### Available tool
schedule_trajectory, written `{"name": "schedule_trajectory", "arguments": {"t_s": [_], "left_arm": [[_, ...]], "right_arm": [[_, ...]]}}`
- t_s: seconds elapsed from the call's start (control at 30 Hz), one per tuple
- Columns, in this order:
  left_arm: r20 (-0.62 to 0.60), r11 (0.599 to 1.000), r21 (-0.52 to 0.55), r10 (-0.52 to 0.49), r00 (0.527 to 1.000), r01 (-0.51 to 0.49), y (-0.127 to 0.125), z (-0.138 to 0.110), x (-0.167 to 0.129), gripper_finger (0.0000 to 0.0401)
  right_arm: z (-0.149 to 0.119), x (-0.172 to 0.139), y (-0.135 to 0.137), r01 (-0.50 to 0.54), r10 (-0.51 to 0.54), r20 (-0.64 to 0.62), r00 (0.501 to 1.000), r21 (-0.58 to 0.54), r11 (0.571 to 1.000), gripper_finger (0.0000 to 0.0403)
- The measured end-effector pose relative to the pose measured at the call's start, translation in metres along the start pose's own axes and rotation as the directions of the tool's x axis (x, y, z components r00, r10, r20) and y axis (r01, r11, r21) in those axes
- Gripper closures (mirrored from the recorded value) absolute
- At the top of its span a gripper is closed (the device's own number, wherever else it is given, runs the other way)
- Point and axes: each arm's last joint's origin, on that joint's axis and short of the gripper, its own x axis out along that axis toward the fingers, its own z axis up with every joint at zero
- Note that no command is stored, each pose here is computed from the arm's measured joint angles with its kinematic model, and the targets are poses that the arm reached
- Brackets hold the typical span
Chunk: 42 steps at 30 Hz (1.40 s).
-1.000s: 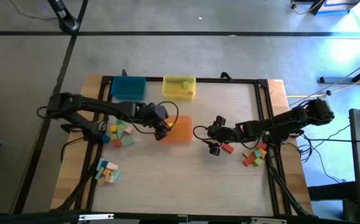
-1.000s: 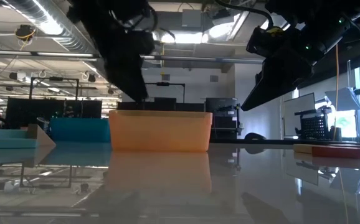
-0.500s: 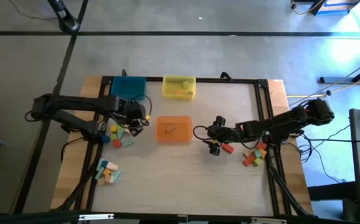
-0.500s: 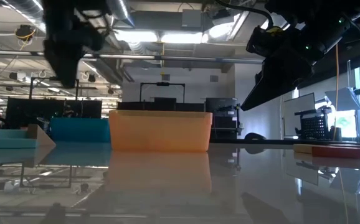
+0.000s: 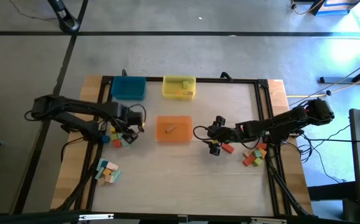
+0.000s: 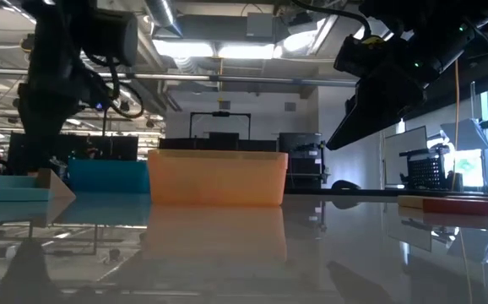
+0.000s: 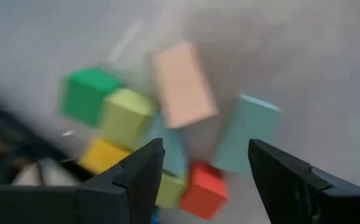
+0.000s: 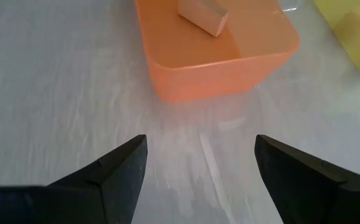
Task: Sort blocks by size
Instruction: Put the light blue rectangle block into the orange bin
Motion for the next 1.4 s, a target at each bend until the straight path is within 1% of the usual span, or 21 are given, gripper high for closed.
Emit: {"name": "schedule_trajectory", "arguments": {"t_s": [0.1,0.17,0.3,0.4,0.57,0.67,0.8,0.87,0.93,1.03,1.2,1.3,1.4], "left_arm": [[0.002,0.995,0.075,-0.067,0.998,0.067,-0.009,-0.002,0.000,0.0188],[0.012,0.990,0.114,-0.087,0.996,0.085,-0.015,-0.004,-0.001,0.0193],[0.010,0.978,0.193,-0.086,0.996,0.083,-0.022,-0.012,-0.001,0.0198],[0.022,0.970,0.232,-0.074,0.997,0.067,-0.027,-0.018,-0.001,0.0199],[0.050,0.966,0.257,-0.055,0.997,0.041,-0.034,-0.023,0.001,0.0199],[0.069,0.959,0.280,-0.067,0.995,0.045,-0.038,-0.024,0.012,0.0199],[0.051,0.958,0.287,-0.038,0.998,0.022,-0.036,-0.026,0.029,0.0199],[0.029,0.962,0.272,-0.005,1.000,-0.003,-0.032,-0.028,0.037,0.0199],[0.028,0.968,0.250,0.008,1.000,-0.014,-0.030,-0.029,0.043,0.0199],[0.041,0.972,0.235,-0.012,0.999,0.002,-0.027,-0.029,0.053,0.0199],[0.041,0.971,0.240,-0.032,0.999,0.021,-0.026,-0.031,0.058,0.0201],[0.040,0.970,0.243,-0.037,0.999,0.026,-0.026,-0.031,0.059,0.0219],[0.039,0.967,0.251,-0.046,0.998,0.035,-0.027,-0.031,0.059,0.0255]], "right_arm": [[0.000,0.000,0.000,0.000,0.000,0.001,1.000,0.000,1.000,0.0107],[0.000,0.000,0.000,0.000,0.000,0.002,1.000,0.001,1.000,0.0107],[0.000,0.000,0.000,0.000,0.000,0.002,1.000,0.002,1.000,0.0107],[0.000,0.000,0.000,0.000,0.000,0.003,1.000,0.001,1.000,0.0107],[0.000,0.000,0.000,0.000,0.000,0.003,1.000,0.002,1.000,0.0107],[0.000,0.000,0.000,0.000,0.000,0.004,1.000,0.001,1.000,0.0107],[0.000,0.000,0.000,0.000,0.000,0.005,1.000,0.000,1.000,0.0107],[0.000,0.000,0.000,0.000,0.000,0.004,1.000,0.000,1.000,0.0107],[0.000,0.000,0.000,0.000,0.000,0.004,1.000,0.000,1.000,0.0107],[0.000,0.000,0.000,0.000,0.000,0.005,1.000,0.000,1.000,0.0107],[0.001,0.000,0.000,-0.001,0.001,0.012,1.000,0.002,1.000,0.0107],[0.002,0.000,0.000,-0.002,0.002,0.016,1.000,0.001,1.000,0.0107],[0.002,0.000,0.000,-0.002,0.002,0.019,1.000,0.001,1.000,0.0107]]}}
